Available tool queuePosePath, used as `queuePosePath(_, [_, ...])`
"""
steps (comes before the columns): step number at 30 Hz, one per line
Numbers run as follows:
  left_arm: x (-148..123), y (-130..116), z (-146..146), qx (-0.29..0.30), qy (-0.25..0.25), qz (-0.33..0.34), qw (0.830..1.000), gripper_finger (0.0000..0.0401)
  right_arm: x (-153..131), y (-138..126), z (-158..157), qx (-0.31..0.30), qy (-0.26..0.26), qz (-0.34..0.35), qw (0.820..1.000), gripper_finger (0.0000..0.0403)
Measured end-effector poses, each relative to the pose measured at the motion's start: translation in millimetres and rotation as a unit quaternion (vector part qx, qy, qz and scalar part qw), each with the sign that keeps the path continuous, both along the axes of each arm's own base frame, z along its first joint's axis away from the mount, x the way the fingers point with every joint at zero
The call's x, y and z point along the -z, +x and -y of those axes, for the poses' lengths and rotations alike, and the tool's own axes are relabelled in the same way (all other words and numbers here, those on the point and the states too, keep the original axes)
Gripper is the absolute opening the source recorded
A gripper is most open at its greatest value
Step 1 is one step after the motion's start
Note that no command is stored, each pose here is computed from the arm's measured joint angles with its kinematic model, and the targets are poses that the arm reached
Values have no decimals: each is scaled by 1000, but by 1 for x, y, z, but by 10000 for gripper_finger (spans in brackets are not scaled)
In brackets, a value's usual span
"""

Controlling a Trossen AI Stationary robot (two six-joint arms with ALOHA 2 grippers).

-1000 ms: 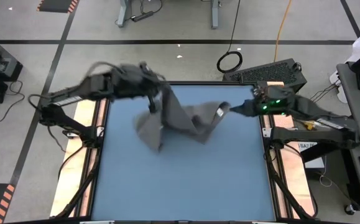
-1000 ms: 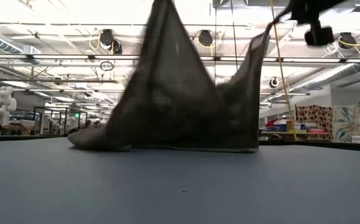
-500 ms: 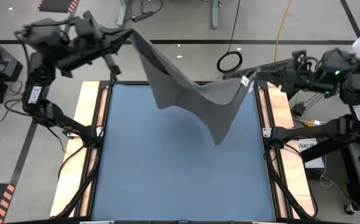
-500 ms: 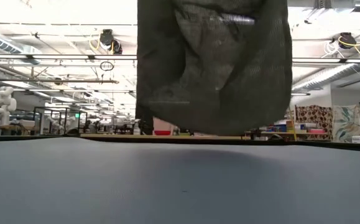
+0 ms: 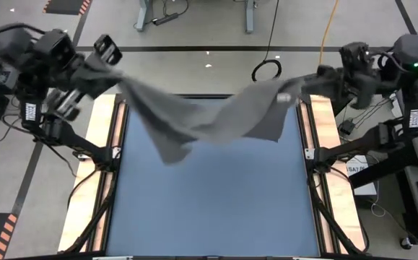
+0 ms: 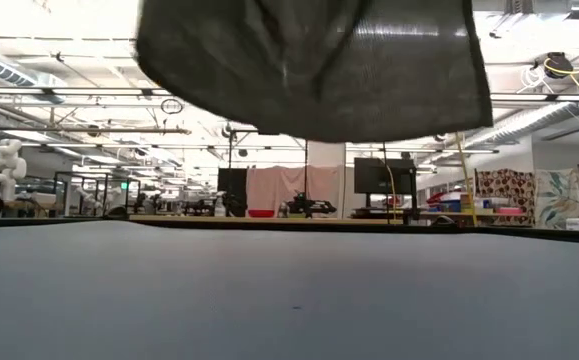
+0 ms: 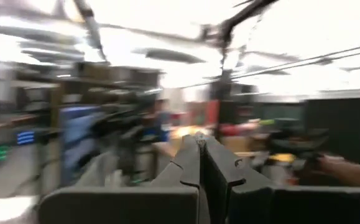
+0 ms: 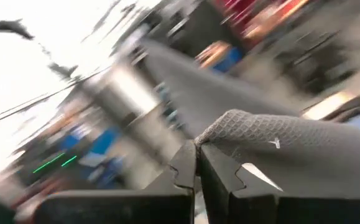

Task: Roll towel
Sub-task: Fold the gray towel

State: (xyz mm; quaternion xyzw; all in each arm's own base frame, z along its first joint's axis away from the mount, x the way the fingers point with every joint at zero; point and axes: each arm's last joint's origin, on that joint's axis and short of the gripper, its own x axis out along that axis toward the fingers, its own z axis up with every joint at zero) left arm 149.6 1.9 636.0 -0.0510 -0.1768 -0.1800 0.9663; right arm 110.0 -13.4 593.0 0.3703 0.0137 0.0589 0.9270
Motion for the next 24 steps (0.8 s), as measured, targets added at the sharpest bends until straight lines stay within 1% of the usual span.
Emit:
queuePosePath(3, [0, -1, 15, 69, 14, 2, 997, 2, 0, -1, -9, -84, 20, -5, 996, 4])
queuePosePath(6, [1, -1, 22, 91, 13, -5, 996, 2, 3, -3, -15, -121, 47, -26, 991, 4])
queuePosePath(8, [4, 0, 22, 77, 9, -18, 997, 2, 6, -4, -17, -128, 67, -47, 988, 4])
queuePosePath(10, [10, 2, 20, 42, 13, -50, 998, 2, 12, -5, -17, -112, 80, -81, 987, 4])
queuePosePath(12, [22, 2, 16, -16, 28, -108, 994, 2, 22, -3, -15, -78, 89, -132, 984, 4])
queuePosePath(13, [30, 3, 14, -52, 36, -148, 987, 2, 28, -3, -14, -55, 90, -162, 981, 4])
queuePosePath(14, [41, 3, 10, -95, 44, -200, 974, 2, 35, -2, -13, -30, 86, -193, 977, 4])
queuePosePath(15, [53, 1, 6, -140, 52, -263, 953, 2, 41, 0, -11, -2, 79, -227, 971, 4])
queuePosePath(16, [66, -1, 2, -186, 63, -327, 924, 2, 49, 2, -9, 31, 66, -264, 962, 4])
queuePosePath(18, [92, 1, -6, -274, 93, -446, 847, 2, 60, 9, -5, 96, 34, -326, 940, 4])
queuePosePath(19, [101, 6, -10, -306, 104, -479, 816, 2, 64, 19, -2, 121, 11, -333, 935, 4])
queuePosePath(20, [108, 15, -14, -332, 110, -491, 798, 3, 67, 24, 0, 138, -13, -332, 933, 4])
queuePosePath(21, [116, 22, -17, -344, 119, -499, 786, 4, 71, 31, 2, 154, -36, -337, 928, 4])
queuePosePath(22, [122, 27, -19, -344, 126, -505, 781, 5, 75, 40, 4, 171, -54, -343, 922, 4])
queuePosePath(24, [127, 41, -24, -349, 121, -487, 792, 7, 86, 53, 10, 205, -74, -374, 902, 4])
